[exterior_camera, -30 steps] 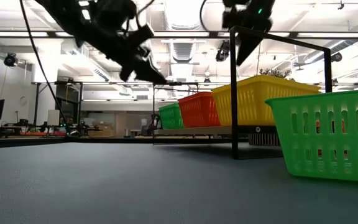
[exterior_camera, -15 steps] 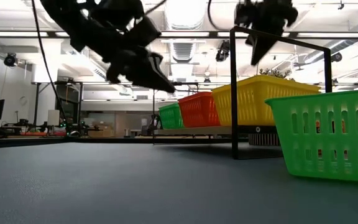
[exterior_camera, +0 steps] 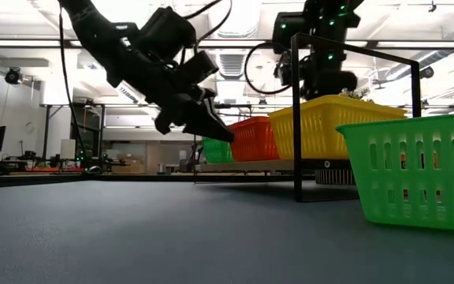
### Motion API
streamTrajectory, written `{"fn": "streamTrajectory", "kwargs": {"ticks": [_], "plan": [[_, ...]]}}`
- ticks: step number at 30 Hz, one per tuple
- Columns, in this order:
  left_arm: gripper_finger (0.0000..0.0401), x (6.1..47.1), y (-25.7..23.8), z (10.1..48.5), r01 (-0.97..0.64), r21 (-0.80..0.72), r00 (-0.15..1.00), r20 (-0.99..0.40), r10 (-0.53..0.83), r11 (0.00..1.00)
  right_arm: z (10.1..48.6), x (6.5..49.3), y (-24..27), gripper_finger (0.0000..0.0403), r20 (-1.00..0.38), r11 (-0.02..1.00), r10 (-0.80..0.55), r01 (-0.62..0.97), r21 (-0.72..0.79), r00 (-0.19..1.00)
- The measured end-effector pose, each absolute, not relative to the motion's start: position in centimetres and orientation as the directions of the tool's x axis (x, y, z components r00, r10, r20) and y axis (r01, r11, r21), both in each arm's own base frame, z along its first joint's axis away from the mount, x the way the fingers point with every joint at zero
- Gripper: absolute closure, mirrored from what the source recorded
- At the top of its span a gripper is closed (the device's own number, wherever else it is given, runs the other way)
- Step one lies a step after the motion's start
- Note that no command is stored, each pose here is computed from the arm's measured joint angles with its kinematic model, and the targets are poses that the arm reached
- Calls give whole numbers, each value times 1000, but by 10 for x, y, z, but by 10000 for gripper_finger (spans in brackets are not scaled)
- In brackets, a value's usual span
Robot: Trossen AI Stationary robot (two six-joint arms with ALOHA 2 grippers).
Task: Stack baskets on shelf by color
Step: Adjust the stacked bins on the shelf
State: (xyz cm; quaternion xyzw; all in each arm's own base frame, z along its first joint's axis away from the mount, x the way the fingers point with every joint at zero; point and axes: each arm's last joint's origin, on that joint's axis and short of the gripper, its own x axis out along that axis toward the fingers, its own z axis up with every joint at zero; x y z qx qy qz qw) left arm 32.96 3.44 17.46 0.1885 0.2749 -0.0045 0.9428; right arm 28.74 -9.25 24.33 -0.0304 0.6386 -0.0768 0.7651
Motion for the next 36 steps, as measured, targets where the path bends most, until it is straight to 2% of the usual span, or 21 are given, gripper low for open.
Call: {"fn": "streamTrajectory", "kwargs": {"ticks": [13,36], "plan": [[401,330,66,167,21,358,841,-511,177,933,246,305,-110,394,-957,980,-193,80,-180,218],[401,330,69,168,4,363,844,-501,191,932,247,302,-118,394,-944,962,-265,119,-246,195]]}}
